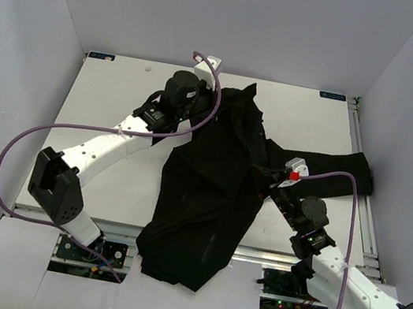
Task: Zip up the jacket
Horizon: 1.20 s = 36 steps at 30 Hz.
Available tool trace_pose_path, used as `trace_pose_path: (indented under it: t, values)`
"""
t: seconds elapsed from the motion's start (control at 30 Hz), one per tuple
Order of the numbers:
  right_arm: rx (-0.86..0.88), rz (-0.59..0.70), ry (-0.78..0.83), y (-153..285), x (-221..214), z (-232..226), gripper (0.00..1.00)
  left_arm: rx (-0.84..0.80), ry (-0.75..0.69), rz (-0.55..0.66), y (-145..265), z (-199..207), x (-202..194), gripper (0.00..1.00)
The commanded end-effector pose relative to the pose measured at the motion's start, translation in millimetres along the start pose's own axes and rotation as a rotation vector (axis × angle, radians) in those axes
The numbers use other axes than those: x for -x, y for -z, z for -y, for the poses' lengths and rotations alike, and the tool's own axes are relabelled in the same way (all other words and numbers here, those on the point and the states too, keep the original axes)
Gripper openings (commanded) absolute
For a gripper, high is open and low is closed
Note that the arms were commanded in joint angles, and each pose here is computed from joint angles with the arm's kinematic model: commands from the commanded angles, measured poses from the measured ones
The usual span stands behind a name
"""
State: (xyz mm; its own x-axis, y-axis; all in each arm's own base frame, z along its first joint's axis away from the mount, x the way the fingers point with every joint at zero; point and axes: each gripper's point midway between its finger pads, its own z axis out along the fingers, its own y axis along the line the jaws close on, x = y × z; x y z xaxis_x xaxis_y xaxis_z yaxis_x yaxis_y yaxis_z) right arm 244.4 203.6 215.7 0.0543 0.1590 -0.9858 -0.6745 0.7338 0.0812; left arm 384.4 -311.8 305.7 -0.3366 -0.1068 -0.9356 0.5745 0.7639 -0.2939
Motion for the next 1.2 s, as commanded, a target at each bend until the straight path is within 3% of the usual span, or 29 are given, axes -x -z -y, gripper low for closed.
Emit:
trace_pose_path:
  t: [0.0, 0.13, 0.23, 0.33, 0.63, 0.9, 1.0, 1.07, 1.13, 1.17]
  values:
    - [0.085, 0.066, 0.028, -6, 21, -16, 0.08, 0.172, -0.018, -0.002, -7, -34, 22, 0.1]
    - [0.086, 0.034, 0.02, -19, 20, -15, 0.08, -0.035, -0.025, -0.093, 4, 0, 2, 0.6]
    - [0.055, -0.005, 0.005, -32, 16, -9, 0.08, -0.062, -0.005, -0.113, 35, 7, -15, 0.74]
    - [0.043, -0.016, 0.0, -43, 23, -8, 0.08, -0.074, 0.021, -0.175, 62, 11, -56, 0.75]
    - [0.038, -0.103, 0.069, -76, 25, -2, 0.08, -0.317, 0.013, -0.287, 79, 69, -152, 0.7]
    - [0.018, -0.123, 0.017, -81, 27, -2, 0.08, -0.355, -0.022, -0.246, 62, 98, -169, 0.69]
    - [0.007, -0.143, 0.014, -85, 25, 0, 0.08, -0.364, -0.021, -0.279, 54, 101, -179, 0.63]
    - [0.011, -0.153, 0.024, -88, 23, 0, 0.08, -0.37, -0.021, -0.288, 54, 103, -183, 0.47]
    - [0.02, -0.153, 0.065, -92, 24, 1, 0.08, -0.357, -0.019, -0.293, 54, 100, -187, 0.14]
    - [0.023, -0.153, 0.11, -94, 24, 3, 0.08, -0.345, -0.02, -0.297, 55, 98, -189, 0.06]
